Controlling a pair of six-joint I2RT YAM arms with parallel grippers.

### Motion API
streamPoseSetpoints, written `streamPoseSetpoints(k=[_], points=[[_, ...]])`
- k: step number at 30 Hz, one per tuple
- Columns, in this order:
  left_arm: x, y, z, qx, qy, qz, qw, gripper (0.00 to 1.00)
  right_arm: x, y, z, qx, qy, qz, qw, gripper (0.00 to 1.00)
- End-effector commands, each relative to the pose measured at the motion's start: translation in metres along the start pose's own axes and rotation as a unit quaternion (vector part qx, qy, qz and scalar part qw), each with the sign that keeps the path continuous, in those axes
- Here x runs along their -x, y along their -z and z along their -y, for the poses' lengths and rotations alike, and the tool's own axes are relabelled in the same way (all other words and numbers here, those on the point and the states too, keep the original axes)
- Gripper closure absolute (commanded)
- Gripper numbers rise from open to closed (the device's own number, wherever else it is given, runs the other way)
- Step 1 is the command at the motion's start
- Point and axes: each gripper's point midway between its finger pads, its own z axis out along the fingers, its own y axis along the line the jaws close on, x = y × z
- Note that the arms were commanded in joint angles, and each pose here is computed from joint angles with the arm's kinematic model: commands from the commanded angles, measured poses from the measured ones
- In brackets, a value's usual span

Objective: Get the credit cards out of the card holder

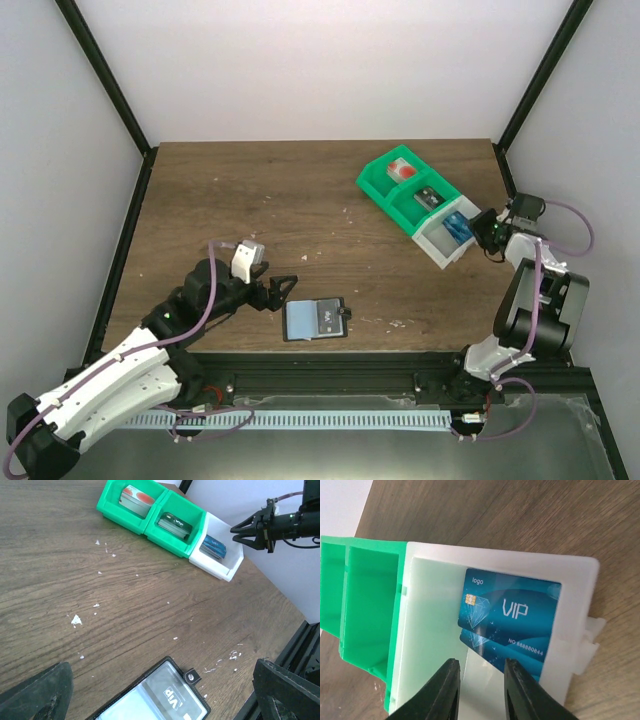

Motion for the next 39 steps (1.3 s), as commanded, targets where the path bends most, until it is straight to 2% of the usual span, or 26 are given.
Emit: streamPoseSetpoints(k=[1, 6, 9, 15, 18, 22, 25, 30, 34, 39], points=[[-0.003, -0.001, -0.004, 0.007, -0.001, -0.001, 1.000, 0.00, 0.013, 0.022, 0.008, -0.048, -0.045, 0.028, 0.997, 0.72], [-0.001, -0.001, -0.004, 0.005, -0.005, 0.003, 1.000, 0.00, 0.011, 0.036, 0.015, -0.092, -0.101, 0.025, 0.990, 0.70], [0.002, 0.001, -0.004, 0.008, -0.002, 0.012, 1.000, 0.00, 0.005, 0.043, 0.003, -0.064, -0.106, 0.016, 0.992, 0.70], [-0.012, -0.006, -0.002, -0.010, 0.067, -0.013, 0.998, 0.01, -0.008, 0.068, -0.032, 0.004, -0.069, 0.014, 0.998, 0.70], [-0.020, -0.011, 0.004, -0.035, 0.088, -0.027, 0.995, 0.06, -0.026, 0.076, -0.056, 0.043, -0.029, -0.001, 0.999, 0.70], [-0.025, -0.014, 0.006, -0.051, 0.122, -0.025, 0.991, 0.20, -0.071, 0.083, -0.091, 0.088, 0.056, -0.040, 0.994, 0.70], [-0.029, -0.016, 0.002, -0.045, 0.161, -0.024, 0.986, 0.30, -0.109, 0.084, -0.100, 0.111, 0.084, -0.079, 0.987, 0.70], [-0.039, -0.023, 0.008, -0.073, 0.202, -0.041, 0.976, 0.32, -0.180, 0.089, -0.114, 0.161, 0.112, -0.157, 0.968, 0.69], [-0.064, -0.032, 0.020, -0.121, 0.263, -0.089, 0.953, 0.35, -0.231, 0.096, -0.118, 0.199, 0.129, -0.202, 0.950, 0.69], [-0.104, -0.046, 0.018, -0.133, 0.314, -0.153, 0.928, 0.40, -0.285, 0.092, -0.108, 0.171, 0.148, -0.241, 0.944, 0.69]])
